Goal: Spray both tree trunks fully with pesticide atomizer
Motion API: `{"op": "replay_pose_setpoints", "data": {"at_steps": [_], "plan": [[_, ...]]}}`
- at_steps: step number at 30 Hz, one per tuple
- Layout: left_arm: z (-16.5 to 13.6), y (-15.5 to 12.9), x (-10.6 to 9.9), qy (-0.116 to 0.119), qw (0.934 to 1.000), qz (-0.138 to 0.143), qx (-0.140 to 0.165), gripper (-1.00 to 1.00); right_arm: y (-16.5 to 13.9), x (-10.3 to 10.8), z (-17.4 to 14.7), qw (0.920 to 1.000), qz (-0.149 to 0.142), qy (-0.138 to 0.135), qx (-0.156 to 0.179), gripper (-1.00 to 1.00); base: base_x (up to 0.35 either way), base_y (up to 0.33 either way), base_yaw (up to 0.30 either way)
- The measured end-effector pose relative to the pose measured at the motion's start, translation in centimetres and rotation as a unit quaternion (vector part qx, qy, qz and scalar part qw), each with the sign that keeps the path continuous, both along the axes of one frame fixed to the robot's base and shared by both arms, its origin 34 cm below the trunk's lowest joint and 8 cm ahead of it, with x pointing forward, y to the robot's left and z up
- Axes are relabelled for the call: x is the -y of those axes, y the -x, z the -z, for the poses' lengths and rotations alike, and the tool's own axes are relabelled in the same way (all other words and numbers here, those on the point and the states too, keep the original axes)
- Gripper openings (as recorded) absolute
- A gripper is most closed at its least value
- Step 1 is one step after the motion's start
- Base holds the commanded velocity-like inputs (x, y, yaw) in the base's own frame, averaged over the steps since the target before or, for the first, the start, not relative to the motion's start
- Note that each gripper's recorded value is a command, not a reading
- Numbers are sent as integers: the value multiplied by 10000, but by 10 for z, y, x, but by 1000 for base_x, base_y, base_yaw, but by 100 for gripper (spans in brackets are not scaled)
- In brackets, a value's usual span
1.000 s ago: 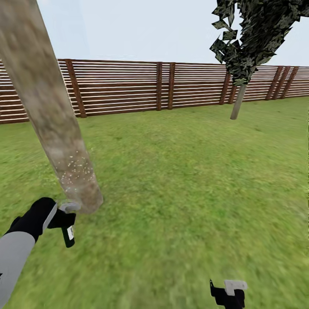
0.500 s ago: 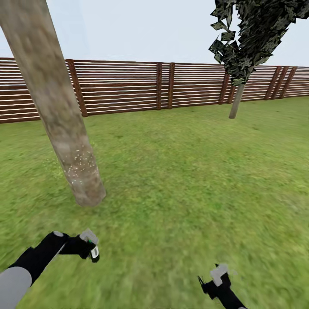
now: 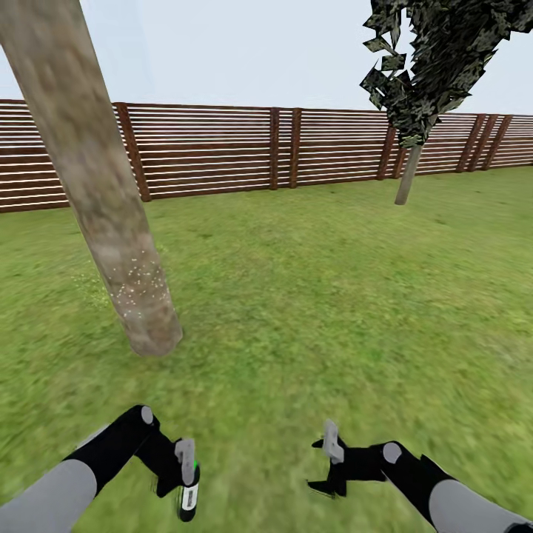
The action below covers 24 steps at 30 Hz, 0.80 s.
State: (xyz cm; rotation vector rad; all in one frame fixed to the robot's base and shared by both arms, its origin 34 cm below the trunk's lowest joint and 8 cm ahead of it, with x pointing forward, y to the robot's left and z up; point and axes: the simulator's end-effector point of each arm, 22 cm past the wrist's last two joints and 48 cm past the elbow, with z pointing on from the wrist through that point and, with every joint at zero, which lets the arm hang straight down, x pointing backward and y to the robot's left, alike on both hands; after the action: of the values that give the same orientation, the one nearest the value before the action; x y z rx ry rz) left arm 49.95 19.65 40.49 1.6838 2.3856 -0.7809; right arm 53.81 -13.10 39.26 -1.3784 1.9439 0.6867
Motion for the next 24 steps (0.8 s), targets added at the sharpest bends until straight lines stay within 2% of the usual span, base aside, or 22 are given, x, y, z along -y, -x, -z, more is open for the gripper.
{"op": "replay_pose_setpoints", "data": {"at_steps": [2,5,9,12,14,17,24], "plan": [[1,4,14,109,9997,232,60,-100,4,-10,-7,9997,-207,-117,-35,-100,0,0,0],[0,9,47,331,9980,527,145,-100,4,-40,-24,9978,-534,-385,64,-100,0,0,0],[-1,16,77,448,9960,759,157,-100,11,-64,-32,9958,-724,-567,19,-100,0,0,0],[-6,19,103,608,9942,874,171,-100,14,-91,-39,9938,-821,-745,35,-100,0,0,0],[-4,16,117,597,9934,925,332,-100,16,-102,-43,9929,-860,-825,46,-100,0,0,0],[-1,13,125,548,9926,968,487,-100,17,-114,-47,9918,-899,-904,51,-100,0,0,0],[1,4,127,464,9928,873,675,-100,13,-123,-57,9902,-966,-992,178,-100,0,0,0]]}}
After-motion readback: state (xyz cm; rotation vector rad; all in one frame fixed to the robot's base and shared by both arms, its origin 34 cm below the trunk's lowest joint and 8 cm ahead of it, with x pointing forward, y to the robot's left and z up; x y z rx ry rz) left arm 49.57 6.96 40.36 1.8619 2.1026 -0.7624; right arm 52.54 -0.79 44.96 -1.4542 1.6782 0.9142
